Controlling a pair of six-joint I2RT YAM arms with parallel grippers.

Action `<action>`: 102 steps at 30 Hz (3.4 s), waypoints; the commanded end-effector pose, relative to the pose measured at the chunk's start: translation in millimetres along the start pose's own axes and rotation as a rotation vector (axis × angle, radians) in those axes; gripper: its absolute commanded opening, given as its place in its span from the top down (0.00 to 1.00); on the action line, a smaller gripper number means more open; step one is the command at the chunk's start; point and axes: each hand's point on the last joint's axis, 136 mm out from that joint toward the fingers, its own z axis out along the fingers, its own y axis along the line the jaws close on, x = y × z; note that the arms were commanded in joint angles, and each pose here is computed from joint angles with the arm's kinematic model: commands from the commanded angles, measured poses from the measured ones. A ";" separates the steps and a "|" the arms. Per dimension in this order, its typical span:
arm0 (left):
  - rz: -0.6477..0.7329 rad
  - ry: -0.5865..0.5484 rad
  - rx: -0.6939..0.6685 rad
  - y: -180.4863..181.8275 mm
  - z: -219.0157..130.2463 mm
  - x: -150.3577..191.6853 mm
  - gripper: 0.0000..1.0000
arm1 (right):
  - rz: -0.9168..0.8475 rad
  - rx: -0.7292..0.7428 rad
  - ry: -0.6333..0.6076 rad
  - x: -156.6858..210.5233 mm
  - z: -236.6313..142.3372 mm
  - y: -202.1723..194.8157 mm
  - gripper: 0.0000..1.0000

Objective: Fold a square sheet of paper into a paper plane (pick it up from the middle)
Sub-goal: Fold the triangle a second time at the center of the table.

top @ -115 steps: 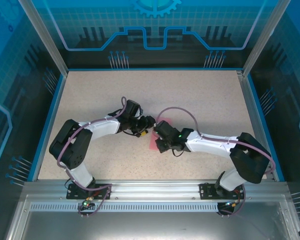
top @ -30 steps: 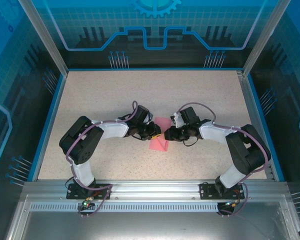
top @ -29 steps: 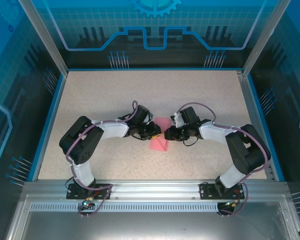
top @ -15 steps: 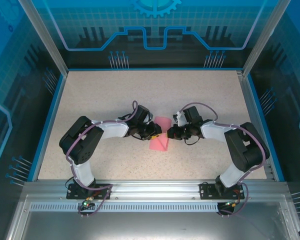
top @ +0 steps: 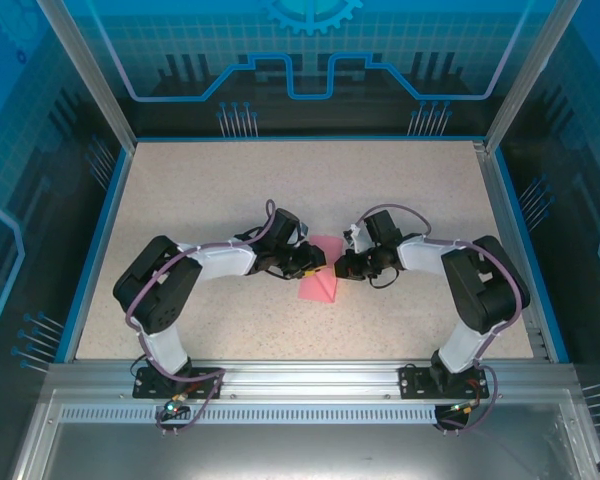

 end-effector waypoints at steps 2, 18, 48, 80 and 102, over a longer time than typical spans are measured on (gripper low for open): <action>0.034 0.009 0.007 -7.3 -6.7 5.6 0.70 | -0.002 0.017 0.022 -1.6 -0.8 -6.0 0.91; 0.033 0.013 -0.003 -4.8 -5.8 6.6 0.72 | -0.008 0.033 0.051 -2.4 5.4 -11.3 0.91; 0.033 0.019 -0.007 -6.9 -3.5 5.7 0.73 | 0.002 0.045 0.057 3.5 3.8 -14.4 0.90; 0.024 0.034 -0.016 -6.1 2.0 5.9 0.80 | -0.001 0.040 0.038 -5.3 4.2 -11.4 0.90; 0.026 0.033 -0.018 -6.3 2.6 5.1 0.80 | -0.020 0.033 0.025 -5.5 -3.5 -5.3 0.91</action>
